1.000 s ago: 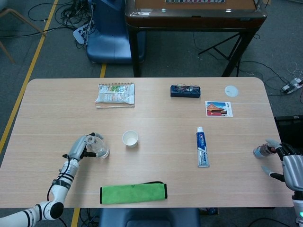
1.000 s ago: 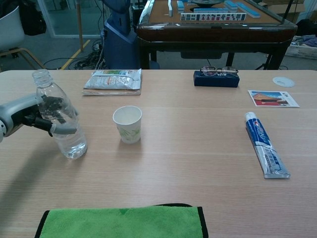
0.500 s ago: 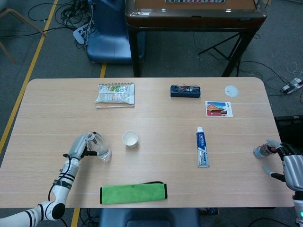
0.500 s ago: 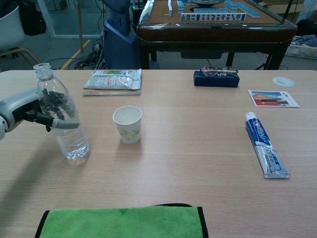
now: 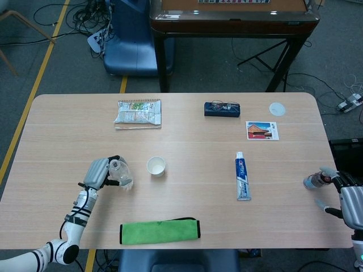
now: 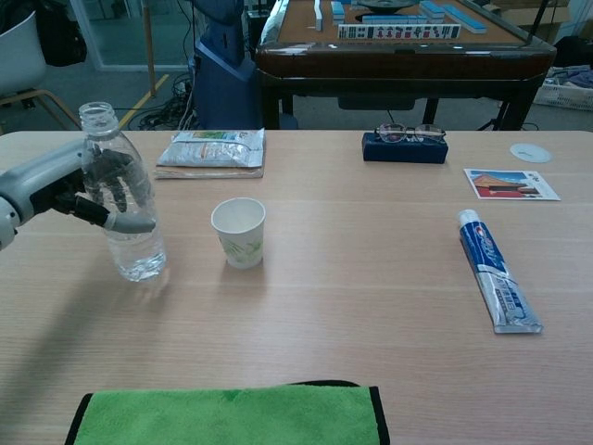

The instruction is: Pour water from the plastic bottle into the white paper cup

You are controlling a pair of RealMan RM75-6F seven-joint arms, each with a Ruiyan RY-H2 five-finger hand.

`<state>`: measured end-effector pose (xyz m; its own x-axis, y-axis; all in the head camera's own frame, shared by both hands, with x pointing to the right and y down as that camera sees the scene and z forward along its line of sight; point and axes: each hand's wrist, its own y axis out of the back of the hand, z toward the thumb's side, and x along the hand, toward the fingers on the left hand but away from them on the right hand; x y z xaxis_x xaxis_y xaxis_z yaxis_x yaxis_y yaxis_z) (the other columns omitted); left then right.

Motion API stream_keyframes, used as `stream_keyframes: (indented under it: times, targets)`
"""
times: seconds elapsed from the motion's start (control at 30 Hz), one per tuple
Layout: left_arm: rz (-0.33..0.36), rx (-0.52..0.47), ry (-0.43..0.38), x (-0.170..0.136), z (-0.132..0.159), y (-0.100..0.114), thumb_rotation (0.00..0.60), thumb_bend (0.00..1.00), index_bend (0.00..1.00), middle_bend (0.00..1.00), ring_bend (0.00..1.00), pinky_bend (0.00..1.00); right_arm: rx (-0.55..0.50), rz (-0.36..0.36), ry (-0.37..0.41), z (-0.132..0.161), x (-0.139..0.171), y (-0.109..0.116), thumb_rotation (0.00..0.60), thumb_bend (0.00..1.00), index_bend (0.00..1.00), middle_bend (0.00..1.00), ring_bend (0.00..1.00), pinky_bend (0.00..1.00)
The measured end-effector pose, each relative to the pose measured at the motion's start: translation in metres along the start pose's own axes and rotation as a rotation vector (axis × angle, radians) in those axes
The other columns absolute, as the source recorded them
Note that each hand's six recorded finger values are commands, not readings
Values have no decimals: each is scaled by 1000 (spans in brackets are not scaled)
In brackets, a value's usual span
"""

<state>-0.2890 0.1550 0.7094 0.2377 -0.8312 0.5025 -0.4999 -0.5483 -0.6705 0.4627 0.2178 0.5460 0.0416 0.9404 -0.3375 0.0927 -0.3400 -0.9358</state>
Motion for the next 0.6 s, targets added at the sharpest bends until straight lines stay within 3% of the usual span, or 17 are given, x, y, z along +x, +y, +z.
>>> stream_keyframes:
  times: [0.37, 0.6]
  targets:
    - [39, 335, -102, 18, 17, 10, 600, 1, 551, 504, 511, 651, 1, 1, -2, -1, 0, 0, 600, 48, 244, 335, 280, 480]
    - [58, 494, -136, 27, 24, 13, 600, 1, 552, 504, 511, 651, 0, -1, -3, -2, 0, 1, 600, 48, 244, 335, 280, 480]
